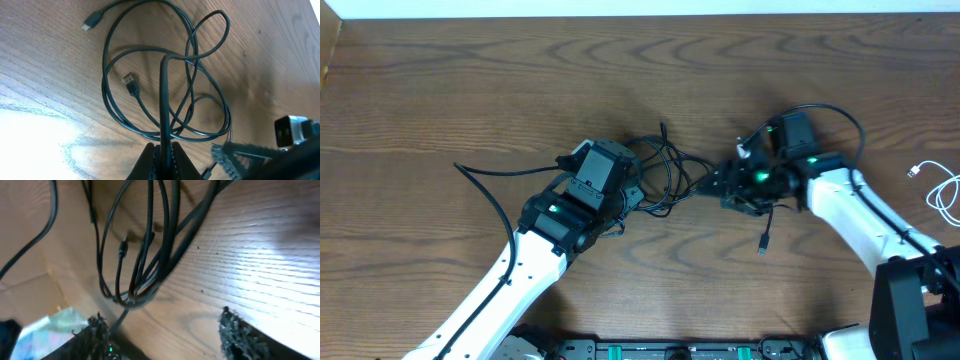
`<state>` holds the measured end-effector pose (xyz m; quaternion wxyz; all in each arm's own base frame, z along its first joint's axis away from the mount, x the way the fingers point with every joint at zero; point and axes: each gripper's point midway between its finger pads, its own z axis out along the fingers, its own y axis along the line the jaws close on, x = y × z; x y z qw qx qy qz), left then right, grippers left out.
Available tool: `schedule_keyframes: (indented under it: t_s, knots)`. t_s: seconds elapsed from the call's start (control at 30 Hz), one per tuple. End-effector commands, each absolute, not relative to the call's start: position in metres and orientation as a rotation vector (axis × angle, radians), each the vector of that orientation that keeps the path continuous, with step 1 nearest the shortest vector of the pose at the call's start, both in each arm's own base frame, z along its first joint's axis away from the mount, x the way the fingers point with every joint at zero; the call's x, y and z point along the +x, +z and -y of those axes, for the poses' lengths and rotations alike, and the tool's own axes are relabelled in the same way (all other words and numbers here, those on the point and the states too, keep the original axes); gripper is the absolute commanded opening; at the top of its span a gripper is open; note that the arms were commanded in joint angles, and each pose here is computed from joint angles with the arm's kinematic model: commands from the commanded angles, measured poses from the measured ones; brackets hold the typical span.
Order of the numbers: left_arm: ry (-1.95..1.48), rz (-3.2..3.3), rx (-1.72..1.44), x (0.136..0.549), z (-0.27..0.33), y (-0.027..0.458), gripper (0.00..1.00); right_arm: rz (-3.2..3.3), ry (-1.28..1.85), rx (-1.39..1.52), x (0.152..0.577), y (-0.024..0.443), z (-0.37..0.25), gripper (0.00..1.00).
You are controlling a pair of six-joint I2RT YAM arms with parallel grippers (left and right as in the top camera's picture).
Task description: Untangle cables
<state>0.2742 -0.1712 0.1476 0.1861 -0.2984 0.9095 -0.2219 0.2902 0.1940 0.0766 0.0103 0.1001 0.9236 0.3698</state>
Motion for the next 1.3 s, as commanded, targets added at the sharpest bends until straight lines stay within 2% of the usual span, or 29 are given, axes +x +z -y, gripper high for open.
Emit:
schedule_keyframes:
  t_s: [0.0, 0.2, 0.7, 0.87, 0.97, 1.07, 1.17, 1.27]
  knots:
    - [-0.615, -2.549, -0.838, 0.276, 0.168, 0.149, 0.08, -2.883, 1.026, 0.443, 0.297, 0.069, -0.197, 0.64]
    - [-0.600, -2.561, -0.842, 0.273, 0.166, 0.147, 0.08, -2.780, 1.042, 0.453, 0.318, 0.077, -0.210, 0.49]
    - [-0.601, -2.560, -0.842, 0.273, 0.166, 0.147, 0.08, -2.825, 1.010, 0.564, 0.312, 0.063, -0.215, 0.39]
    - [-0.601, -2.560, -0.842, 0.273, 0.166, 0.147, 0.08, -2.821, 1.015, 0.536, 0.315, 0.058, -0.222, 0.22]
    - [-0.601, -2.560, -0.842, 0.273, 0.166, 0.147, 0.08, -2.825, 1.013, 0.529, 0.315, 0.055, -0.224, 0.02]
    - [-0.600, -2.561, -0.842, 0.273, 0.166, 0.147, 0.08, -2.783, 1.044, 0.465, 0.322, 0.061, -0.228, 0.01]
    - [-0.592, -2.567, -0.844, 0.272, 0.165, 0.146, 0.08, -2.661, 1.215, 0.280, 0.337, 0.087, -0.242, 0.01]
    - [-0.575, -2.581, -0.848, 0.269, 0.163, 0.144, 0.08, -2.550, 1.338, 0.227, 0.350, 0.114, -0.241, 0.01]
